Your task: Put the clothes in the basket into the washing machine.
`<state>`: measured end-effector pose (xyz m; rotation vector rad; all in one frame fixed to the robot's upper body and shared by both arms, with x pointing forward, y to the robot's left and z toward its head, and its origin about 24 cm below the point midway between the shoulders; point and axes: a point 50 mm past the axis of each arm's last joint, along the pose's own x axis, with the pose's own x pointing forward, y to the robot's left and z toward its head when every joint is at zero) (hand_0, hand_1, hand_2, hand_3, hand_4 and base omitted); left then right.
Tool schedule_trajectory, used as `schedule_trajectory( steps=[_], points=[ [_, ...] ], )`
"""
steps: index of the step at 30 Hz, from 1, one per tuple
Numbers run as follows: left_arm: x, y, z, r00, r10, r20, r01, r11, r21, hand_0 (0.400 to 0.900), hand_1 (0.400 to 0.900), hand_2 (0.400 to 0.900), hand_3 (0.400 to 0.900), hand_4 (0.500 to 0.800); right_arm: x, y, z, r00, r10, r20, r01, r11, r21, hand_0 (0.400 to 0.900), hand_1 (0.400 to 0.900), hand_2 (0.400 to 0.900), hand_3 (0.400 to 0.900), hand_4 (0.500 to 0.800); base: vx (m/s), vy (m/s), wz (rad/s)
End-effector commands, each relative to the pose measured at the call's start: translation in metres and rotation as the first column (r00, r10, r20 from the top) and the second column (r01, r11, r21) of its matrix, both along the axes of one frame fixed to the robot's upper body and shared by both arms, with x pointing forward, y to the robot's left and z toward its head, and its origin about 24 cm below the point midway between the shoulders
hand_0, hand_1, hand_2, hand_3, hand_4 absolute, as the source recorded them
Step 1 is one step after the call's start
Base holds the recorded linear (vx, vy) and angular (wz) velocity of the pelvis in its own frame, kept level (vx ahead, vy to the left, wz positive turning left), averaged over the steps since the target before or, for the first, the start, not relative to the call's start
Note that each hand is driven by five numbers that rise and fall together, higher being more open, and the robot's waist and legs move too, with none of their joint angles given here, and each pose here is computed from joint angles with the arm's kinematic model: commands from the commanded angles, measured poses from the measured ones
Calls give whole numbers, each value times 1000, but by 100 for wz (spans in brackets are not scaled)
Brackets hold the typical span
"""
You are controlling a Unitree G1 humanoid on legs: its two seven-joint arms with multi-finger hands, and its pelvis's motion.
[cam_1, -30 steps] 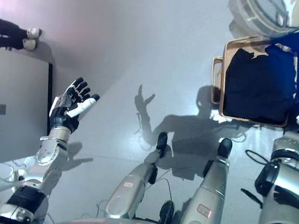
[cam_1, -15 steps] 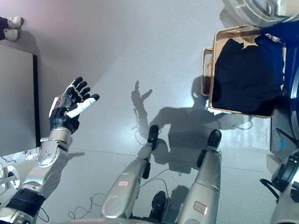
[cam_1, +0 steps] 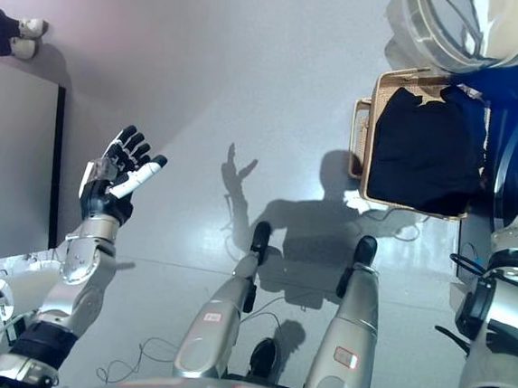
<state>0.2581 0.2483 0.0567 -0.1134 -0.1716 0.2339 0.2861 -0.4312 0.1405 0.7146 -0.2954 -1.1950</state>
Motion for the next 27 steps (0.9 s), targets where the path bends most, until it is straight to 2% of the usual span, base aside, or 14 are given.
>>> schedule_trajectory(
  steps=[1, 3, 6, 7, 11, 13, 15, 18, 23, 27],
  points=[
    [2, 24, 36, 981, 70, 183, -81, 995, 56, 900, 900, 900, 900, 800, 3, 12, -22, 934, 82, -347, -168, 960, -225, 900, 900, 900, 900, 800, -23, 63, -8],
    [2, 27, 40, 979, 74, 192, -88, 994, 66, 900, 900, 900, 900, 800, 10, 27, -36, 870, 132, -475, -292, 915, -280, 900, 900, 900, 900, 800, -31, 73, -6],
    [1, 30, 42, 976, 79, 201, -94, 993, 67, 900, 900, 900, 900, 800, 9, 40, -59, 758, 137, -638, -411, 859, -304, 900, 900, 900, 900, 800, -17, 95, -1],
    [1, 30, 42, 975, 84, 205, -98, 994, 58, 900, 900, 900, 900, 800, 7, 41, -65, 698, 109, -708, -458, 827, -325, 900, 900, 900, 900, 800, -9, 128, -2],
    [0, 35, 38, 977, 105, 188, -115, 992, 46, 900, 900, 900, 900, 800, 5, 58, -87, 541, 76, -837, -623, 705, -339, 900, 900, 900, 900, 800, -2, 140, -7],
    [-2, 38, 35, 978, 113, 176, -125, 991, 56, 900, 900, 900, 900, 800, -2, 63, -102, 511, 92, -855, -641, 703, -308, 900, 900, 900, 900, 800, 32, 117, -20],
    [-5, 42, 31, 979, 133, 156, -144, 988, 64, 900, 900, 900, 900, 800, -5, 75, -115, 460, 105, -882, -699, 655, -287, 900, 900, 900, 900, 800, 25, 88, -23],
    [-13, 51, 28, 978, 160, 133, -174, 980, 94, 900, 900, 900, 900, 800, -10, 87, -127, 426, 123, -897, -750, 602, -273, 900, 900, 900, 900, 800, 17, 54, -24],
    [-24, 59, 23, 980, 174, 101, -188, 971, 150, 900, 900, 900, 900, 800, -25, 98, -151, 350, 167, -922, -797, 570, -199, 900, 900, 900, 900, 800, 13, 18, -23],
    [-27, 61, 20, 979, 182, 86, -195, 967, 166, 900, 900, 900, 900, 800, -24, 108, -158, 348, 212, -913, -810, 559, -179, 900, 900, 900, 900, 800, 0, -10, -16]
  ],
)
